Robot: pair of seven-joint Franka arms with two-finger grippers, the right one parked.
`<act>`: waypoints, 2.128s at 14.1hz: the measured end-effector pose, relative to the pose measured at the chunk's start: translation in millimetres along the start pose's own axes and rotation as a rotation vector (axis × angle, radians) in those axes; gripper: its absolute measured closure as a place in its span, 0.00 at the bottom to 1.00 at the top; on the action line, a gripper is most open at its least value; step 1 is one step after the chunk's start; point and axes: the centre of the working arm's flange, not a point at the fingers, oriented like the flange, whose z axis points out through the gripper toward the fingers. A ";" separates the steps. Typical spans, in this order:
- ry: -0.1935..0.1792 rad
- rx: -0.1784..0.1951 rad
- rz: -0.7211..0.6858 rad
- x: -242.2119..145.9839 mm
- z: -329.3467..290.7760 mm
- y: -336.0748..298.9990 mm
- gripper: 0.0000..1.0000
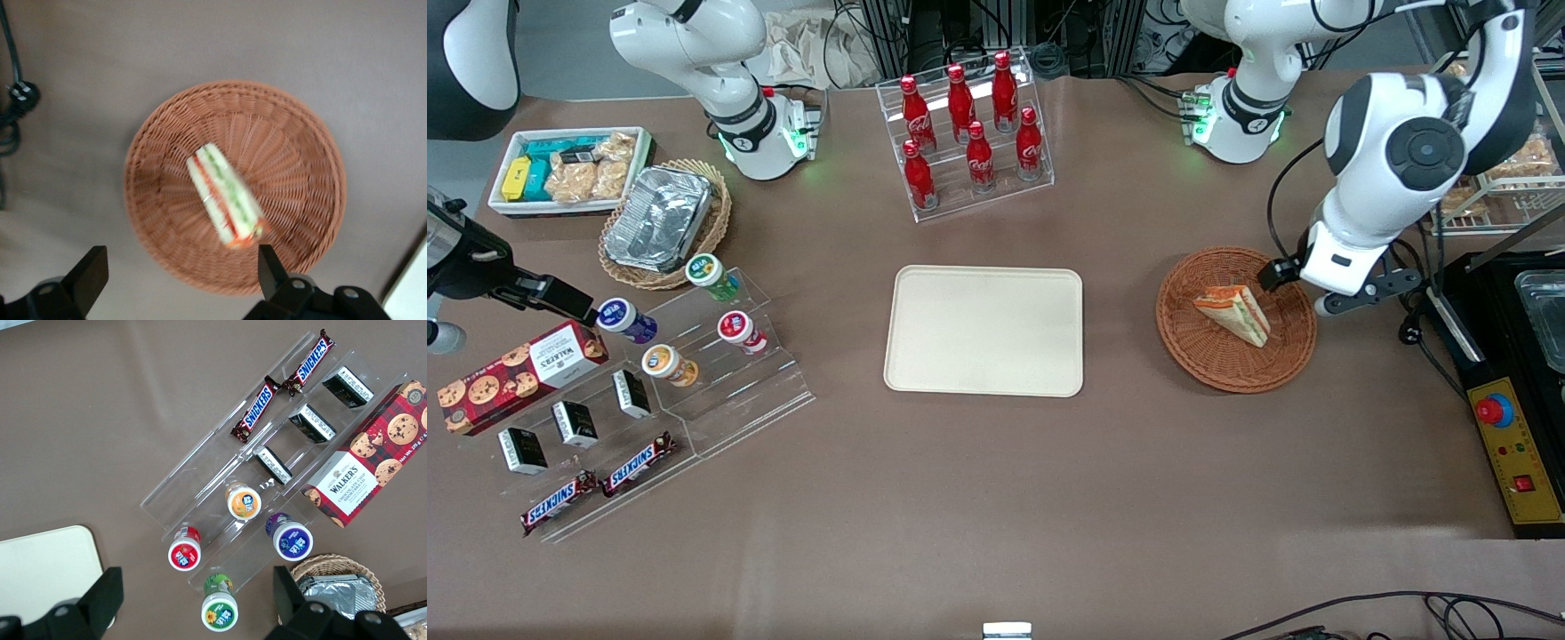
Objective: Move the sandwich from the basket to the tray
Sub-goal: 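Move the left gripper over the wrapped sandwich in the wicker basket, then lower the left gripper and close it on the wrapped sandwich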
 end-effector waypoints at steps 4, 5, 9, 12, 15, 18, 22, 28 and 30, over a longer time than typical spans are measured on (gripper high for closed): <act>0.009 -0.032 -0.166 -18.4 61.8 12.3 0.00; -0.001 -0.031 -0.187 -18.3 68.8 13.2 0.00; -0.010 -0.046 -0.263 -15.6 86.8 17.7 0.00; -0.007 -0.068 -0.323 -12.5 97.6 21.9 0.00; -0.012 -0.076 -0.349 -12.8 106.9 23.3 0.00; -0.011 -0.082 -0.349 -24.0 124.4 18.4 0.00; -0.011 -0.087 -0.347 -38.9 143.0 11.1 0.26; -0.041 -0.047 -0.348 -26.6 125.4 16.1 0.77; -0.075 -0.003 -0.349 -15.2 104.8 20.6 0.80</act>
